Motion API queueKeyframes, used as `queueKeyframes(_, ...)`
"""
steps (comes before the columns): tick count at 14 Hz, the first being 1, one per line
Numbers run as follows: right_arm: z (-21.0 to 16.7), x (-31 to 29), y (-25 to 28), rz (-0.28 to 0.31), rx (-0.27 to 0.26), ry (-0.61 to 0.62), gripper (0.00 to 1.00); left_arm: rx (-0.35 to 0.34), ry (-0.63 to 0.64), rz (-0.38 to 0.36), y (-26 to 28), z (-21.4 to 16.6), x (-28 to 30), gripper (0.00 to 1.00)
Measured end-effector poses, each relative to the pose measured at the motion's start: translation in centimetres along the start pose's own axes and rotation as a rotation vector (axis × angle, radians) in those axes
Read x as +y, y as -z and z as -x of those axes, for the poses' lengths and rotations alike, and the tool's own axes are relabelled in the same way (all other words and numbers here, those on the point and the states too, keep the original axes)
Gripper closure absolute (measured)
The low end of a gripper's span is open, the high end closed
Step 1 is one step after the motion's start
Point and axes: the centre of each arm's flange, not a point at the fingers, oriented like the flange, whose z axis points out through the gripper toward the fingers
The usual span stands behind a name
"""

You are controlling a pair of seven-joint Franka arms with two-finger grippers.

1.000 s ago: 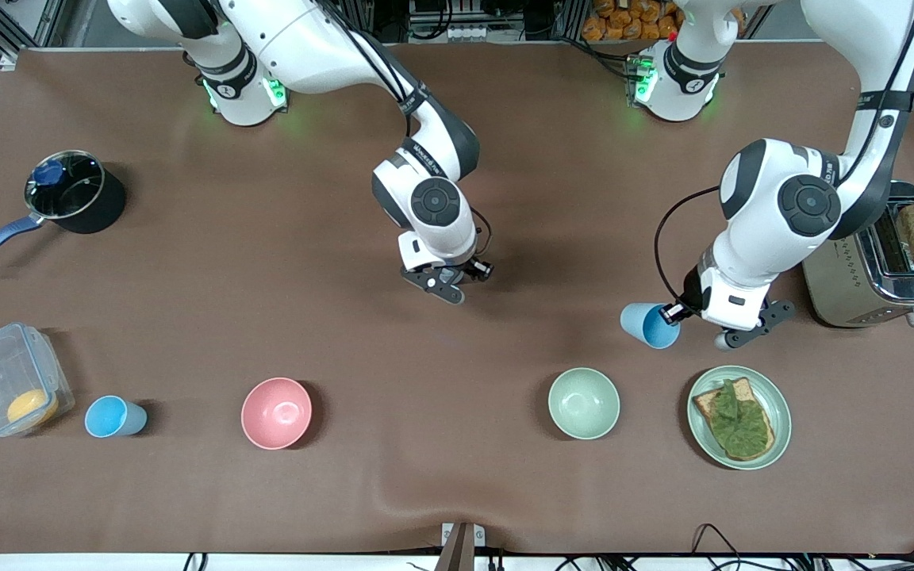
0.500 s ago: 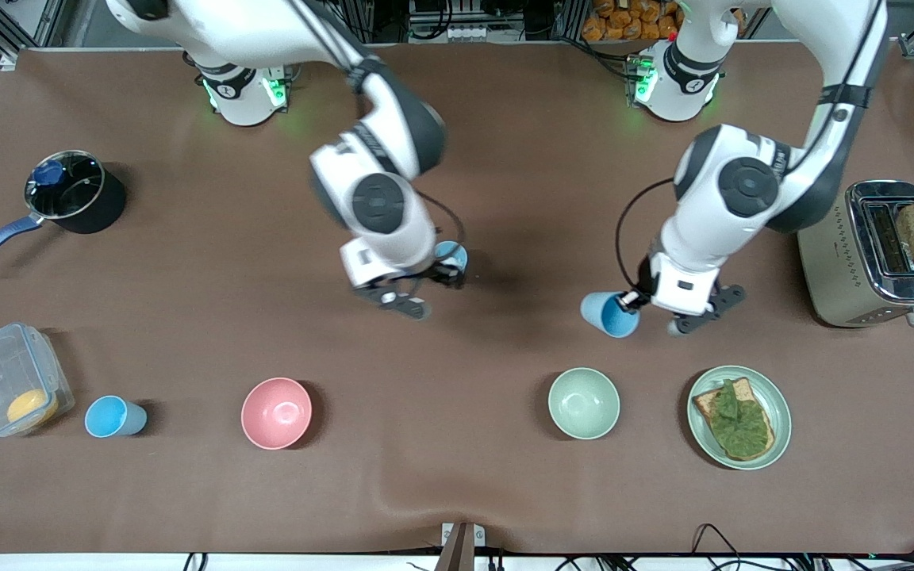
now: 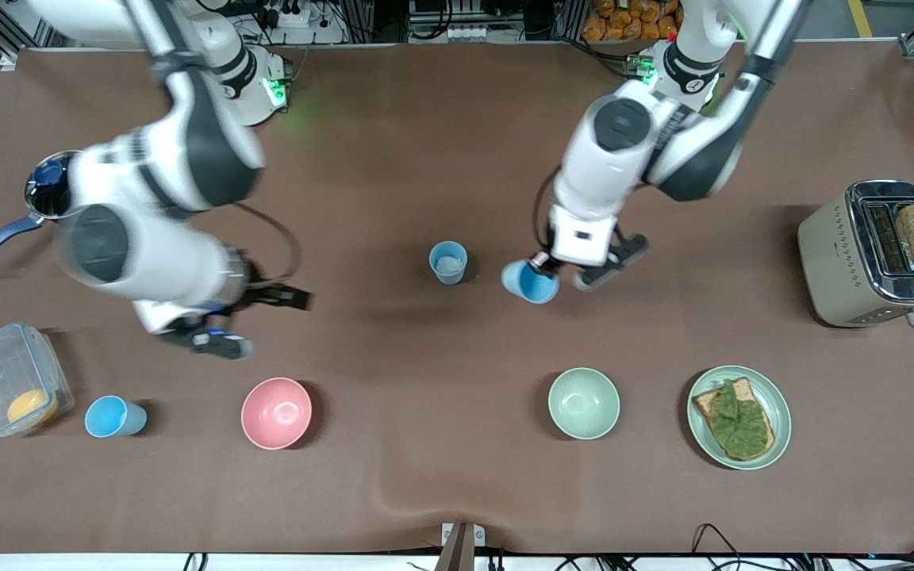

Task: Stack blue cups with both arms
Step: 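Set the cup down and open the right gripper while the left approaches, then lower the left cup into the placed cup while the right gripper withdraws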

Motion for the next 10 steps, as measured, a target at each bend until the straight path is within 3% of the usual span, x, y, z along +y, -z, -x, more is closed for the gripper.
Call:
queueKeyframes(5,-3.0,12.5,3.9,-0.035,0.014,0.175,0.00,0.089,0.027,-0.082,-4.1,10.0,2.9,0.96)
queueKeyframes(10,-0.2,17.2,4.9,0.113,0.113,0.250,0.00,0.093,-0.010,-0.104,-6.8,15.5,3.7,0.96)
